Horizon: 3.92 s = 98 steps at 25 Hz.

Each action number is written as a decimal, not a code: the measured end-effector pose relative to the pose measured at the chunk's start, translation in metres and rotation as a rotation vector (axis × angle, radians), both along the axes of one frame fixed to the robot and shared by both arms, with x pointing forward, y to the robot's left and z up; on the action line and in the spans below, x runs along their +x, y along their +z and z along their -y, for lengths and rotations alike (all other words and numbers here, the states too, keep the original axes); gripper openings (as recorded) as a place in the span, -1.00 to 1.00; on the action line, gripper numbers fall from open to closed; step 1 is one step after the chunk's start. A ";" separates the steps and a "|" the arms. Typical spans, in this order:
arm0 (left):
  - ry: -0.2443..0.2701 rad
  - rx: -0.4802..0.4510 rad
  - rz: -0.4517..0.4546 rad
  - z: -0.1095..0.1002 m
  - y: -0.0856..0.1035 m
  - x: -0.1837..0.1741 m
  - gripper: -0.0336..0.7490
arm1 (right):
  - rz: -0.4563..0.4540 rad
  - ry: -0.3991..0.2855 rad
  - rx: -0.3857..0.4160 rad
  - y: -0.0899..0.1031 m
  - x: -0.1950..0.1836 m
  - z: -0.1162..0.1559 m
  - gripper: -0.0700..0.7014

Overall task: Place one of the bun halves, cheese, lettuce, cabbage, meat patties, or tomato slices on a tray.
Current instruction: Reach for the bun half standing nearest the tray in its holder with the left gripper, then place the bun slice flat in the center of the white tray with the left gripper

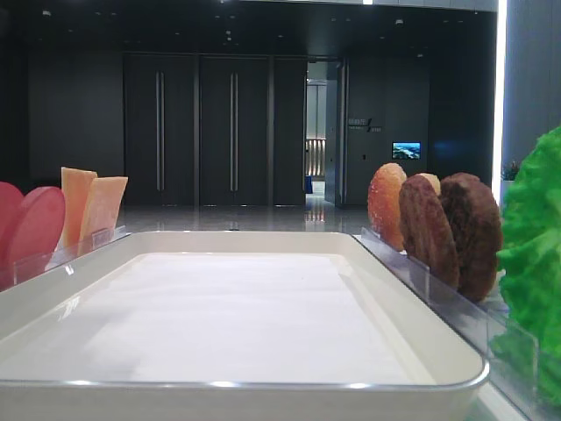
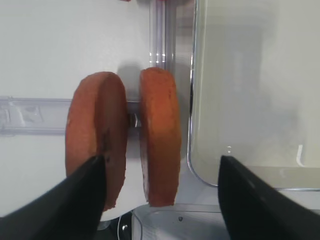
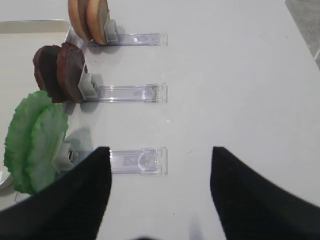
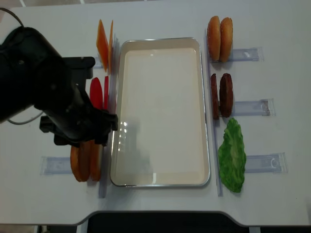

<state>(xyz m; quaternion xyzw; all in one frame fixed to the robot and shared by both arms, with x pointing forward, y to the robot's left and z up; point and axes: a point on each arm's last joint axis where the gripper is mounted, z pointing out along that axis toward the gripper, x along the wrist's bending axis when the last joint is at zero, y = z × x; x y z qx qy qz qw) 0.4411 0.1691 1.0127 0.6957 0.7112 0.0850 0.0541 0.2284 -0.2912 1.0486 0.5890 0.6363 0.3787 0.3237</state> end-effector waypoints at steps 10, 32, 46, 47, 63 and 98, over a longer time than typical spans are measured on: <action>-0.007 0.011 -0.019 0.006 -0.013 0.006 0.45 | 0.000 0.000 0.000 0.000 0.000 0.000 0.26; -0.050 0.087 -0.108 0.011 -0.033 0.009 -0.39 | 0.000 0.000 0.000 0.000 0.000 0.000 0.26; -0.047 0.124 -0.127 0.008 -0.017 0.007 -0.55 | 0.000 0.000 0.000 0.000 0.000 0.000 0.26; -0.043 0.125 -0.128 0.007 -0.013 0.006 -0.55 | 0.000 0.000 0.000 0.000 0.000 0.000 0.26; -0.057 -0.096 -0.018 0.015 0.037 -0.001 -0.55 | 0.000 0.000 0.000 0.000 0.000 0.000 0.26; -0.113 -0.629 0.050 0.057 -0.073 0.041 -0.56 | 0.000 0.000 0.000 0.000 0.000 0.000 0.26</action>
